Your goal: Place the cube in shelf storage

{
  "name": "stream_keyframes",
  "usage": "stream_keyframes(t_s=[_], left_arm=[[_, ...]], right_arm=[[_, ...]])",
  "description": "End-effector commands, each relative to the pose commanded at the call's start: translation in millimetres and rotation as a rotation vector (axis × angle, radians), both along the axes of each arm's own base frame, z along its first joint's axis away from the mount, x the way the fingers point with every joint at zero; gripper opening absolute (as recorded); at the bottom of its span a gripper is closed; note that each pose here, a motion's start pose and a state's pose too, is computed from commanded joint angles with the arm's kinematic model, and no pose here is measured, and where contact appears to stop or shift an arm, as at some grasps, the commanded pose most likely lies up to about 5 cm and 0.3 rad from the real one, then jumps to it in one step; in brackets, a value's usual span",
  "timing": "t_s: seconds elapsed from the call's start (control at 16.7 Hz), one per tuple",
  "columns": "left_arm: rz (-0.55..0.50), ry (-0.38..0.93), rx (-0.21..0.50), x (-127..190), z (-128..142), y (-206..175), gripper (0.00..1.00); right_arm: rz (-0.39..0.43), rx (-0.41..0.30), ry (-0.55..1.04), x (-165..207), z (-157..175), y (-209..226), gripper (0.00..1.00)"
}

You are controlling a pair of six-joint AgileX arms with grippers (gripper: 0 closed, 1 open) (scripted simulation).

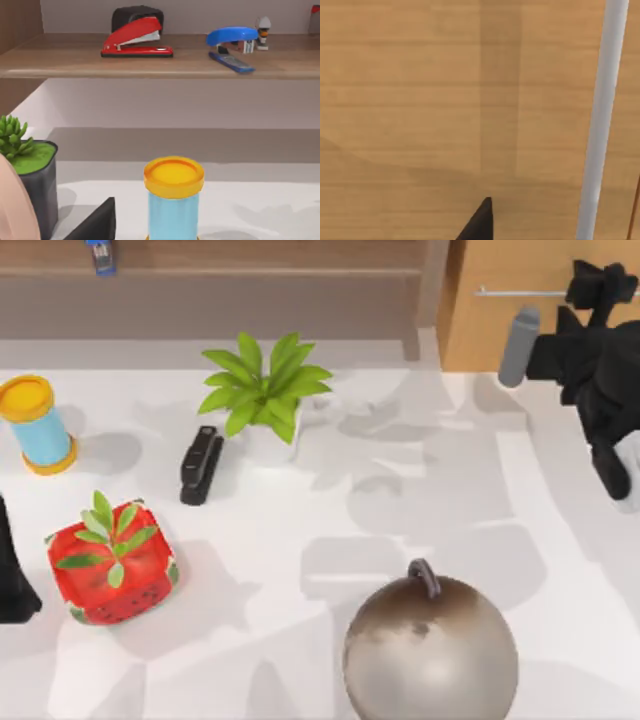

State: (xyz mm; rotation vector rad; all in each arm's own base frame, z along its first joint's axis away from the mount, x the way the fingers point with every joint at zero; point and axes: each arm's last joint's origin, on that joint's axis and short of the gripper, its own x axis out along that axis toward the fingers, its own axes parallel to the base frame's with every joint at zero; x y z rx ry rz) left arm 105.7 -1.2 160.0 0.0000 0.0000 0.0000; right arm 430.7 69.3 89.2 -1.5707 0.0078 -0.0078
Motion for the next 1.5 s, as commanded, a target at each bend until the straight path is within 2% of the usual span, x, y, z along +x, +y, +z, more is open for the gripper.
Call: stream_keyframes(t_s=[0.36,0.42,1.02,1.5], left_arm=[[0.000,0.000,0.000,0,0,0,1.00],[0.000,0.000,0.000,0,0,0,1.00],[0.000,0.000,0.000,0,0,0,1.00],[0.000,0.000,0.000,0,0,0,1.00]], right_arm=[[0.000,0.000,0.000,0,0,0,0.02],[0.000,0.000,0.000,0,0,0,0.00],[0.007,0.003,0.003,-4,-1,2,0.00],[0.002,0.002,0.007,-63,-1,2,0.00]])
